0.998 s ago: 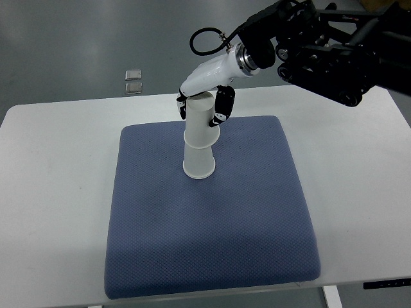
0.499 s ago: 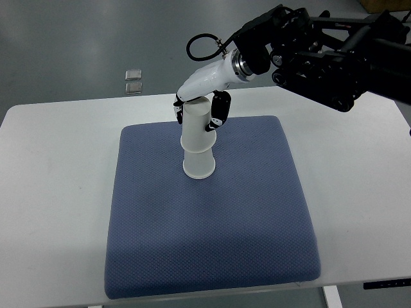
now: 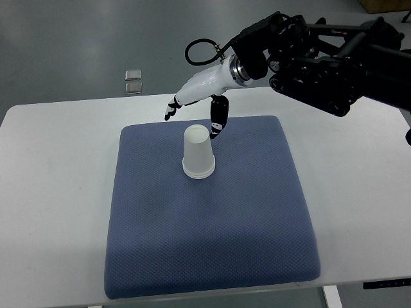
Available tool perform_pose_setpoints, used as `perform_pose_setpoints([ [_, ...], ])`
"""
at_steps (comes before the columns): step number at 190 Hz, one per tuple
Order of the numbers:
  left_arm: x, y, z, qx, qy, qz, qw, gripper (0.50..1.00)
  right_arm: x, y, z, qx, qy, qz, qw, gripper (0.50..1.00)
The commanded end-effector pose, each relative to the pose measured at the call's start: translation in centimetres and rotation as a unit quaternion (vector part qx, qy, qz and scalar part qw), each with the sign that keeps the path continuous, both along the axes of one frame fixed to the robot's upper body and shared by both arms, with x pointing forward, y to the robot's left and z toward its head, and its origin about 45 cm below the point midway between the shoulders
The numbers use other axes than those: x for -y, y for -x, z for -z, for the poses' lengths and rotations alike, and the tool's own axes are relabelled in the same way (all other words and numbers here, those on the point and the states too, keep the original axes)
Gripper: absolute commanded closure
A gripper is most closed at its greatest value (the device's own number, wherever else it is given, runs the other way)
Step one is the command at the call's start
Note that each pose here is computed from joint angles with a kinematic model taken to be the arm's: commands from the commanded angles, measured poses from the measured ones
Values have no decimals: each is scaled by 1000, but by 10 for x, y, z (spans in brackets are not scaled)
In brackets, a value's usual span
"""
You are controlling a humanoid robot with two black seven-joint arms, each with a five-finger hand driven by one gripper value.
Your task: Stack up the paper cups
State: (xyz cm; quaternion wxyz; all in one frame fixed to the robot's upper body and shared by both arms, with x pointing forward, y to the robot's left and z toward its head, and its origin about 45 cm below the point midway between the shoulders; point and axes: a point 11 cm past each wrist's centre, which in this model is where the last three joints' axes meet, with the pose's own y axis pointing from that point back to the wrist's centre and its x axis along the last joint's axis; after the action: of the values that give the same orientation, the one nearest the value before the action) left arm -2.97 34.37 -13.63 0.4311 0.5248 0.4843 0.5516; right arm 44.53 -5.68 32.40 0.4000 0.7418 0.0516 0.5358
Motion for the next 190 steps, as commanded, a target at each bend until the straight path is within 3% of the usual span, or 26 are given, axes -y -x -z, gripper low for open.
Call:
perform_pose_setpoints([
  [1, 0, 0, 0, 0, 0, 0, 1000, 500, 2, -1, 0, 0, 0, 3, 1000, 603],
  [33, 0, 0, 0, 0, 0, 0, 1000, 500, 9, -5, -3, -4, -22, 17, 1000, 601],
  [61, 0, 0, 0, 0, 0, 0, 1000, 500, 12, -9, -4, -52, -102, 54, 992, 599],
  [99, 0, 0, 0, 0, 0, 0, 1000, 500, 40, -28, 6, -114, -207, 141, 961, 601],
  [160, 0, 0, 0, 0, 0, -1, 1000, 500, 83, -46, 56, -218, -399, 297, 840, 601],
  [190, 0, 0, 0, 0, 0, -1, 1000, 500, 104, -56, 55, -234, -498, 354, 757, 601],
])
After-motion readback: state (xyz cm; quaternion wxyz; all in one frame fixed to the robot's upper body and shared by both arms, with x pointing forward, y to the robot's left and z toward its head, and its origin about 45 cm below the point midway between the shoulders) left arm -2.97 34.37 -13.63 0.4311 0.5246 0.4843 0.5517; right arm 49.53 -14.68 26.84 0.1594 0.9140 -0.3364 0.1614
